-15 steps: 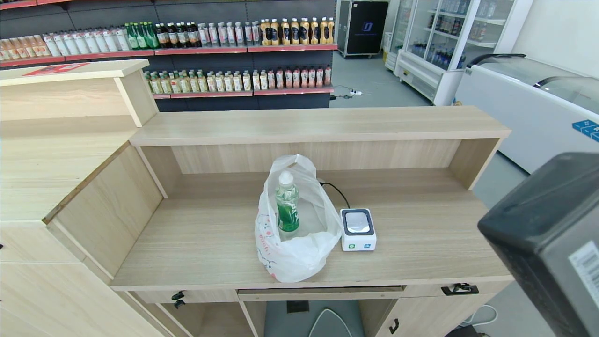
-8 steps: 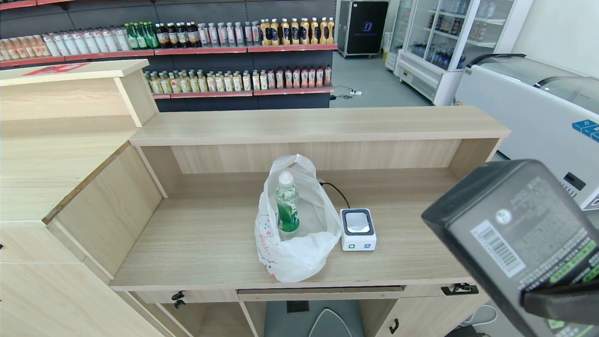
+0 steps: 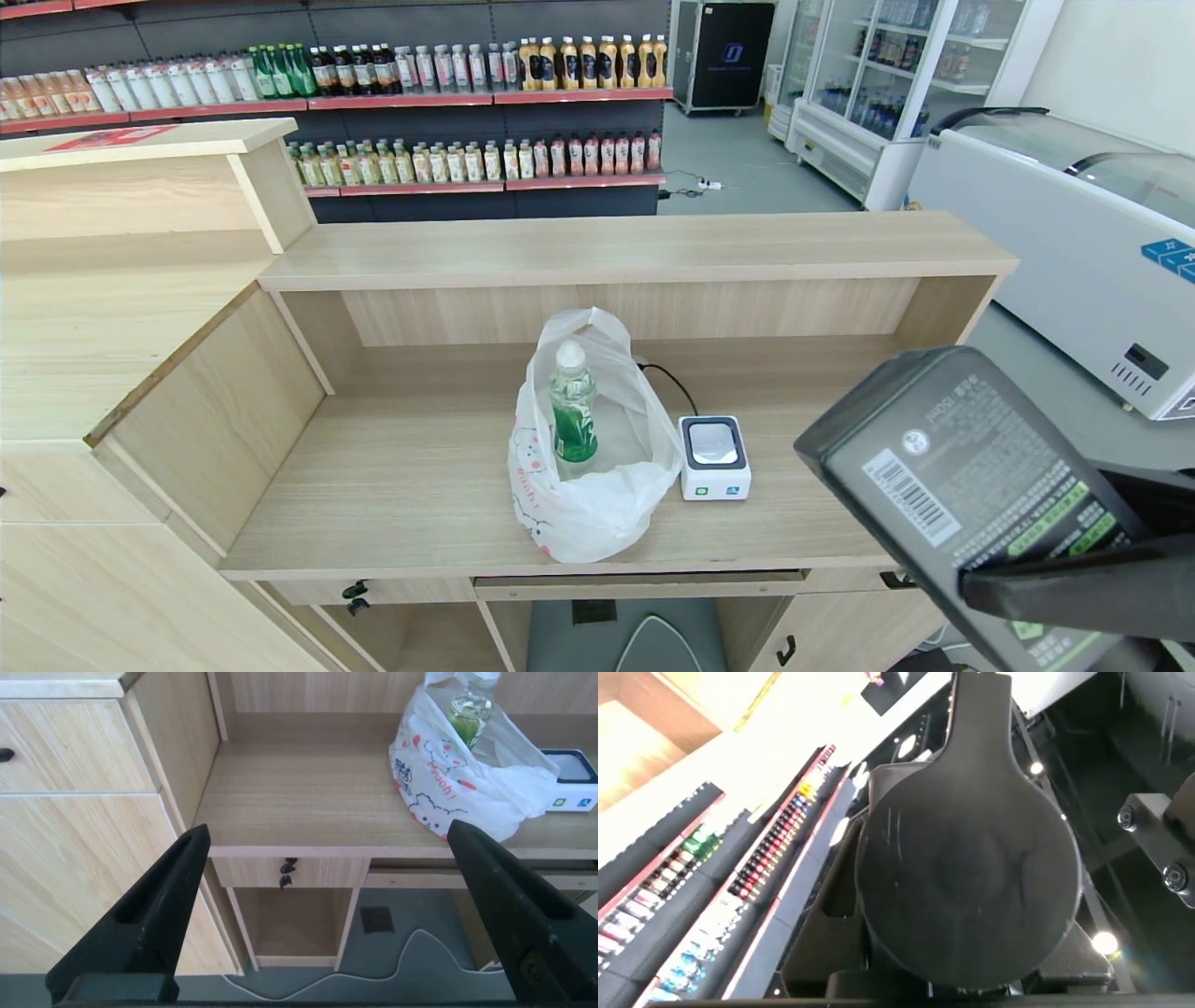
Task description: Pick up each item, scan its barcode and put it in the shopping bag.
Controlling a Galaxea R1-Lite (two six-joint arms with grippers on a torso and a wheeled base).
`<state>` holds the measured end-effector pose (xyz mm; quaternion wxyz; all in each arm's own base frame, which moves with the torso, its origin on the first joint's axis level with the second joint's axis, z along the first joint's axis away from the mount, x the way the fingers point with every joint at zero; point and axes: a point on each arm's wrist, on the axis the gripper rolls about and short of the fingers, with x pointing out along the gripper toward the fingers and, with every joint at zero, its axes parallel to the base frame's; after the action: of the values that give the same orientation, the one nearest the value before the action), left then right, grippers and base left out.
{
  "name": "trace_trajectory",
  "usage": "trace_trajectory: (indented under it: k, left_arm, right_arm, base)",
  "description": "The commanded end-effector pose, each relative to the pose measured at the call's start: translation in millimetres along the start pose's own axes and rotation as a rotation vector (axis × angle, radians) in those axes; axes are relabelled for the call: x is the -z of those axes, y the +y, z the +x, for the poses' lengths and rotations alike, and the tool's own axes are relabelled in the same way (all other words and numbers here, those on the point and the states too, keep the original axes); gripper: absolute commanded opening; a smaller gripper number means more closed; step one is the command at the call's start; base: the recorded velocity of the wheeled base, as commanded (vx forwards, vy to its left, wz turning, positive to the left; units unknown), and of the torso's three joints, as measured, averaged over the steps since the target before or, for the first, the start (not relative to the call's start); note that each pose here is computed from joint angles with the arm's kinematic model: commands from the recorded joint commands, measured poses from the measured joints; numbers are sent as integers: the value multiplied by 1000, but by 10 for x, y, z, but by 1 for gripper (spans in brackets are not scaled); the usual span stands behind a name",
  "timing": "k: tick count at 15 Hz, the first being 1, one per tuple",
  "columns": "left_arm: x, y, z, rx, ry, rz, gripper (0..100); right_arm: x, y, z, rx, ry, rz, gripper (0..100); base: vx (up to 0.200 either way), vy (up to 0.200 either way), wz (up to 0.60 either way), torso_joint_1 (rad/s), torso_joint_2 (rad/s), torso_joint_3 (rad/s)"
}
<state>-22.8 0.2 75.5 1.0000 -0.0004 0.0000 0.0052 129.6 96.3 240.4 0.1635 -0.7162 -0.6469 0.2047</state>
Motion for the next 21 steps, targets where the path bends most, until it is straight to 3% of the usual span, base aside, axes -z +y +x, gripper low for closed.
trace_trajectory:
  k: [1,6,7,9,11,14,15,16,17,18,21]
  left_arm:
    - [-1,0,0,0,-2,-1,100]
    - [-1,0,0,0,-2,-1,100]
    - [1,0,0,0,0,1,100]
    - [1,0,0,0,0,1,100]
    - [1,0,0,0,0,-1,100]
    - [1,0,0,0,0,-1,100]
    - [1,0,0,0,0,1,100]
    - [-1,0,0,0,-2,-1,100]
    - [-1,0,0,0,-2,1,100]
    - [-1,0,0,0,-2,-1,100]
    - [-1,0,0,0,-2,-1,100]
  right_arm:
    - [3,9,6,-1,-1,2,0]
    - [24,-26,-22,-1,11,49,0]
    - [71,-42,-92,-28,42,110,0]
    - [125,131,-375,-185,189,435,0]
    - [76,261,-798,-354,458,785,0]
    - [35,82,-1146,-474,1081,1134,0]
    - [32,21,-1190,-441,1391,1236,0]
    - [37,-19,-1219,-405,1627,1254,0]
    - [-7,16,-1238,-347,1939,1286,0]
    - [-98,82,-1227,-292,2068,1400,0]
    - [-271,151,-1249,-178,2258,1679,0]
  base:
    - [0,0,0,0,0,0]
    - [0,0,0,0,0,0]
    - [0,0,0,0,0,0]
    - [0,0,0,0,0,0]
    - [0,0,0,0,0,0]
    - [0,0,0,0,0,0]
    - [0,0,0,0,0,0]
    - [0,0,0,0,0,0]
    - [0,0,0,0,0,0]
    - [0,0,0,0,0,0]
    - [0,0,0,0,0,0]
